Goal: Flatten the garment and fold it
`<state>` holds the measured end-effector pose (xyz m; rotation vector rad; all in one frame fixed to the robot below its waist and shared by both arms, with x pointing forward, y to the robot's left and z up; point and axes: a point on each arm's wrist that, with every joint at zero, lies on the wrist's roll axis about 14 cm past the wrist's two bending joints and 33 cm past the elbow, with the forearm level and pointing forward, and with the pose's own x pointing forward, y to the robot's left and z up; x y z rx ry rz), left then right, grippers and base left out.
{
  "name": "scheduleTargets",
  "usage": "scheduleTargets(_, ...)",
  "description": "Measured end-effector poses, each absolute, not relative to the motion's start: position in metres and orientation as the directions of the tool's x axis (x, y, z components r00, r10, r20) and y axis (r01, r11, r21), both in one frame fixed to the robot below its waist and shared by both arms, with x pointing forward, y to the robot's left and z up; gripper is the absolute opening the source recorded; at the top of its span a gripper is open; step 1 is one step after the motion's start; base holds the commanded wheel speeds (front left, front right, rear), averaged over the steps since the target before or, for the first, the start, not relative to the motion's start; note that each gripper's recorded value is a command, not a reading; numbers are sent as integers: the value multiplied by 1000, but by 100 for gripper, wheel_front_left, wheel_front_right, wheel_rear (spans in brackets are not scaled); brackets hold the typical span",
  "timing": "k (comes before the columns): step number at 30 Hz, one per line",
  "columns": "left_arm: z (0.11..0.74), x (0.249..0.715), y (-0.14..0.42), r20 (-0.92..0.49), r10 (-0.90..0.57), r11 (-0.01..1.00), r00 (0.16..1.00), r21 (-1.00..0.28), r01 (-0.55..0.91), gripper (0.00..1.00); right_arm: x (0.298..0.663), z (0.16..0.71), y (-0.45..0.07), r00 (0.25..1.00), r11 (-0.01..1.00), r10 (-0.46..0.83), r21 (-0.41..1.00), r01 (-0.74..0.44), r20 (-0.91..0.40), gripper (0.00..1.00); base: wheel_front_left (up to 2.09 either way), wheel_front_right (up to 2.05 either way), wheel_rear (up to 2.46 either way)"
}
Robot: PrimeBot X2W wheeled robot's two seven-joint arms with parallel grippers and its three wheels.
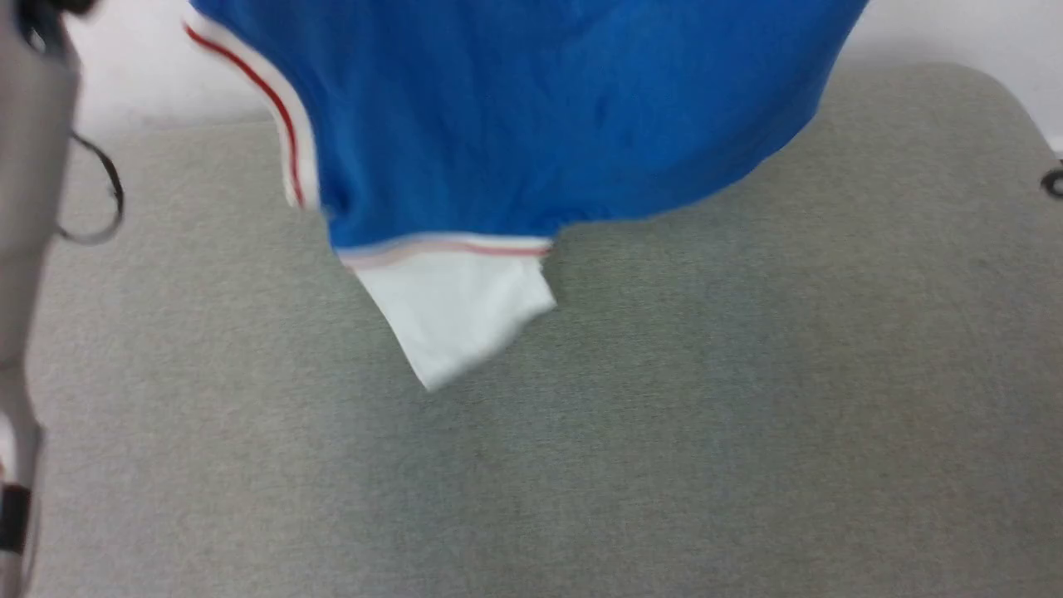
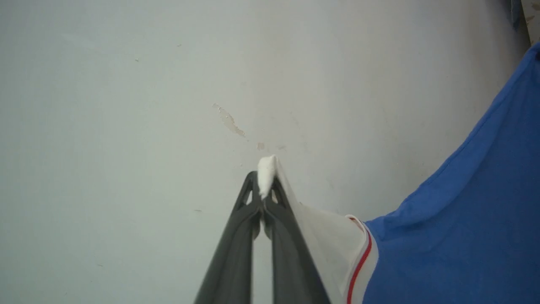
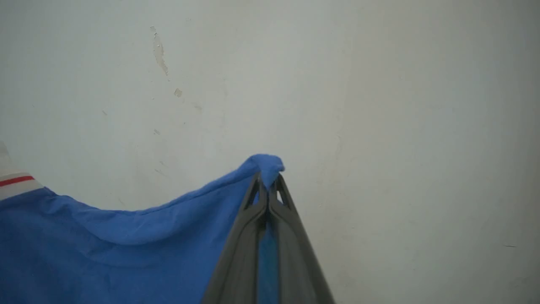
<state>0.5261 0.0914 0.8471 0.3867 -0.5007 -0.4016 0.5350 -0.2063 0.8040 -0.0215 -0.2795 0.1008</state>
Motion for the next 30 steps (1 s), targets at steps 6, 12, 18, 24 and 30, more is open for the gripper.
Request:
scheduleTargets(6,894,527,83,431,-453,854,780,463,240,0,536,828,-213,956,995,85,-66,-69,282,0,0,0,0)
scheduleTargets(12,904,553,74,433,-437,869,788,429,246,0,564,823,-217,968,997,67,-43,-59,240,0,0,0,0)
scheduleTargets(18,904,590,63,494,-419,879,762,433,202,0,608,810,-200,966,996,92,-21,-89,243,0,0,0,0)
scheduleTargets(24,886,630,58,580,-413,890,702,422,175,0,655,762,-190,974,995,95,-13,-94,205,0,0,0,0)
scheduleTargets(30,851,665,46,578,-450,881,681,411,233,0,684,722,-197,981,997,79,-40,-73,176,0,0,0,0)
